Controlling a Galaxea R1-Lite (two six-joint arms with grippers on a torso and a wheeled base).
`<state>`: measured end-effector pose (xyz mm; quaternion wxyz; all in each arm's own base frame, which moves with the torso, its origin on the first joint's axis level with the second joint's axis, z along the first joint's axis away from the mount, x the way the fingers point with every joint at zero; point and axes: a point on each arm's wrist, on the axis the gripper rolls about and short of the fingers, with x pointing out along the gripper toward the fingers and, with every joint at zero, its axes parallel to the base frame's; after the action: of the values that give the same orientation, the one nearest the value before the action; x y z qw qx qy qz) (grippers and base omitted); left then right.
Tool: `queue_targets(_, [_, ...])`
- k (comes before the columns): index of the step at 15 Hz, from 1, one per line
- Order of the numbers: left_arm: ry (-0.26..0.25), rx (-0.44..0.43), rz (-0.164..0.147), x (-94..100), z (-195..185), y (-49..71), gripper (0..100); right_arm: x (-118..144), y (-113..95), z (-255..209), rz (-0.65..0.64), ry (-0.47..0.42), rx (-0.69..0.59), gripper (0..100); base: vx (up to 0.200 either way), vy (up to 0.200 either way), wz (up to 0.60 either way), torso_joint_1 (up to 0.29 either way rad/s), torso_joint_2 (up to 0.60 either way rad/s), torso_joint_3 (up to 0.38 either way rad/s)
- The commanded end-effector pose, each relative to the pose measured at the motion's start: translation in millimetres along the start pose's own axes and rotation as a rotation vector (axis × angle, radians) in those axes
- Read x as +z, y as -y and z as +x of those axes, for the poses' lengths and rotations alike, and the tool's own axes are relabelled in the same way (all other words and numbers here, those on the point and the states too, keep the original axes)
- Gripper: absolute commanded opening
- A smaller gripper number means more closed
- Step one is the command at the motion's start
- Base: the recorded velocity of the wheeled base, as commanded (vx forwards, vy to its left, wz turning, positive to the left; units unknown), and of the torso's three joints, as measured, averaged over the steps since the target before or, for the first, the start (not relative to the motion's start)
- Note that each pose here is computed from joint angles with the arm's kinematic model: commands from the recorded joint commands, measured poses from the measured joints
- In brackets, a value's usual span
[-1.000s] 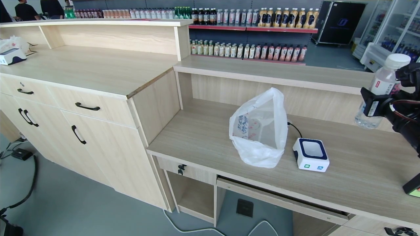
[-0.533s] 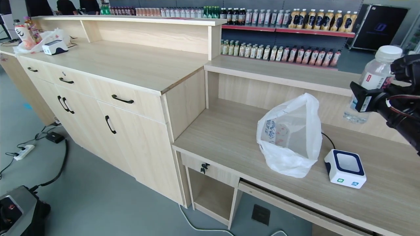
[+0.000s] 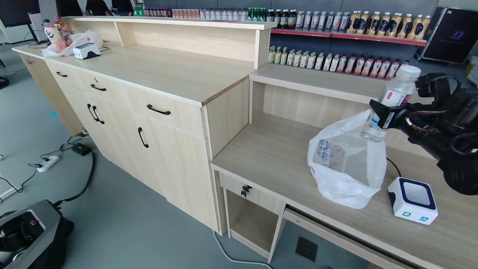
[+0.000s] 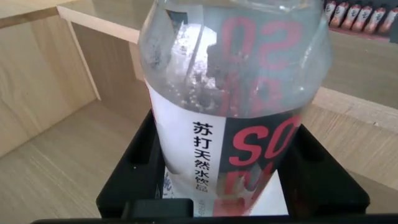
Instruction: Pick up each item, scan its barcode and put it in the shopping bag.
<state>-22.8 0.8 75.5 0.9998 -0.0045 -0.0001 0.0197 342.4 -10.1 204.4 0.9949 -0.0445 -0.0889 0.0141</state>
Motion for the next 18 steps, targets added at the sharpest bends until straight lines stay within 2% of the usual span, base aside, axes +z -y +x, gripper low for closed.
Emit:
queue_targets(1, [0.000,0.001,0.000,0.0,0.0,0.0,100,-49.5,-1.7,26.4,0.004,-0.080,0.008,0,0.000,0.000,0.00,0.000,0.00,0.000])
queue_targets(4, [0.000,0.001,0.000,0.0,0.0,0.0,100,-80.7,-5.4,35.9,0.000,-0.127,0.045,0,0.000,0.000,0.00,0.000,0.00,0.000])
queue_targets(9, [0.000,0.002,0.000,0.0,0.0,0.0,100,-121.2,-16.9,50.0,-0.030,-0.103,0.158,0,0.000,0.000,0.00,0.000,0.00,0.000])
queue_targets(14, [0.000,0.001,0.000,0.0,0.0,0.0,100,-138.9,-29.2,55.3,-0.040,-0.102,0.246,0,0.000,0.000,0.00,0.000,0.00,0.000])
queue_targets(18, [0.000,0.001,0.000,0.0,0.0,0.0,100,-163.5,-36.6,60.3,-0.040,-0.090,0.287,0,0.000,0.000,0.00,0.000,0.00,0.000])
